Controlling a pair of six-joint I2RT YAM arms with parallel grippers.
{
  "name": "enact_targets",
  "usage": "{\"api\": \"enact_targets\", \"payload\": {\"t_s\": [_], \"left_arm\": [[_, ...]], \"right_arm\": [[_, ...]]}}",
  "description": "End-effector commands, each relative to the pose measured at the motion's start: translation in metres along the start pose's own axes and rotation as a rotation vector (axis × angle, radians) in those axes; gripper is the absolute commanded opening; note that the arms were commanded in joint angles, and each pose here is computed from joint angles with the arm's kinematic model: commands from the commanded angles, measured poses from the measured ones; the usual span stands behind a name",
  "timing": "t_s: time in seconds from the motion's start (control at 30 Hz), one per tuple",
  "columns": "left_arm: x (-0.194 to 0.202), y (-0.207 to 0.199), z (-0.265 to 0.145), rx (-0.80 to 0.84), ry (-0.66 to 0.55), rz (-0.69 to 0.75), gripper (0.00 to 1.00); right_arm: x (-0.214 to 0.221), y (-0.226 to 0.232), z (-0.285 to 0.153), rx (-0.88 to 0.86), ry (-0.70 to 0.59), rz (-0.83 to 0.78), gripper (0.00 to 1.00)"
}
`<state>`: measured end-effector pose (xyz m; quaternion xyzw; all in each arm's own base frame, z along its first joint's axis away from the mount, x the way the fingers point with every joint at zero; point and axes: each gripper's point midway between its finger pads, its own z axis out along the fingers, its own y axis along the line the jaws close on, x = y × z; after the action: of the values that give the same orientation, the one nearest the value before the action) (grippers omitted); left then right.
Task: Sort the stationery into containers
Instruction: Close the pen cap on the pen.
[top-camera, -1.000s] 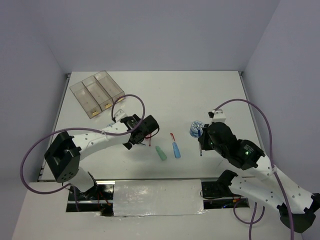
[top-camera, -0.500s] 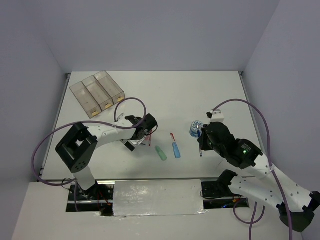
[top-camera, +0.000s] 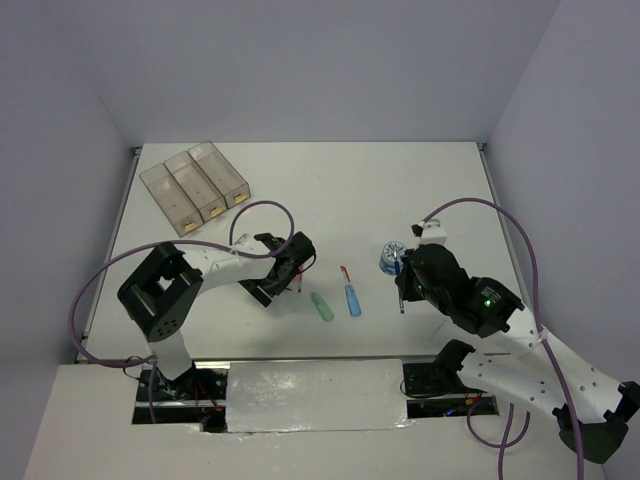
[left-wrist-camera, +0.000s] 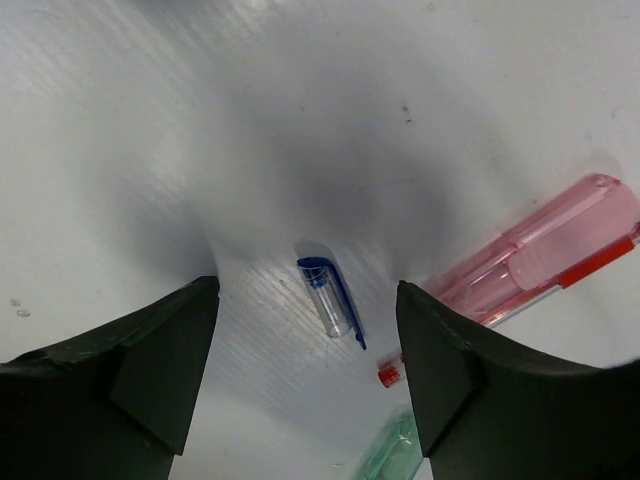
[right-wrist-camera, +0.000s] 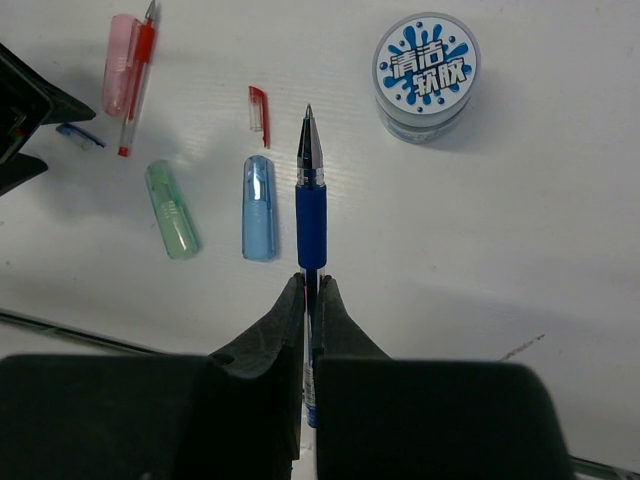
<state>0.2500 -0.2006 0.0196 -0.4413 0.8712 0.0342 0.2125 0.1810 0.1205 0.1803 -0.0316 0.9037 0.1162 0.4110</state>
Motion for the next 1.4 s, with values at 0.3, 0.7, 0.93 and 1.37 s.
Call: {"api": "enact_targets", "payload": {"t_s": [0.3, 0.7, 0.93, 1.37], "left_arm": [[0.015, 0.023, 0.01, -0.056, 0.038, -0.005, 0.55], [0.027, 0.032, 0.026, -0.042, 0.071, 0.05, 0.3], [0.031, 0.031, 0.03, -0.011, 0.084, 0.094, 0.52], [0.029, 0.057, 0.035, -0.126, 0.072, 0.143, 0.52]], "right_arm": [[-0.008, 0.002, -0.005, -0.029, -0.059, 0.011, 0.0], [-0.015, 0.01, -0.016, -0.105, -0.104, 0.015, 0.0], [-0.016, 0.017, -0.02, -0.153, -0.11, 0.006, 0.0], [-0.018, 0.015, -0.023, -0.154, -0.126, 0.016, 0.0]]}}
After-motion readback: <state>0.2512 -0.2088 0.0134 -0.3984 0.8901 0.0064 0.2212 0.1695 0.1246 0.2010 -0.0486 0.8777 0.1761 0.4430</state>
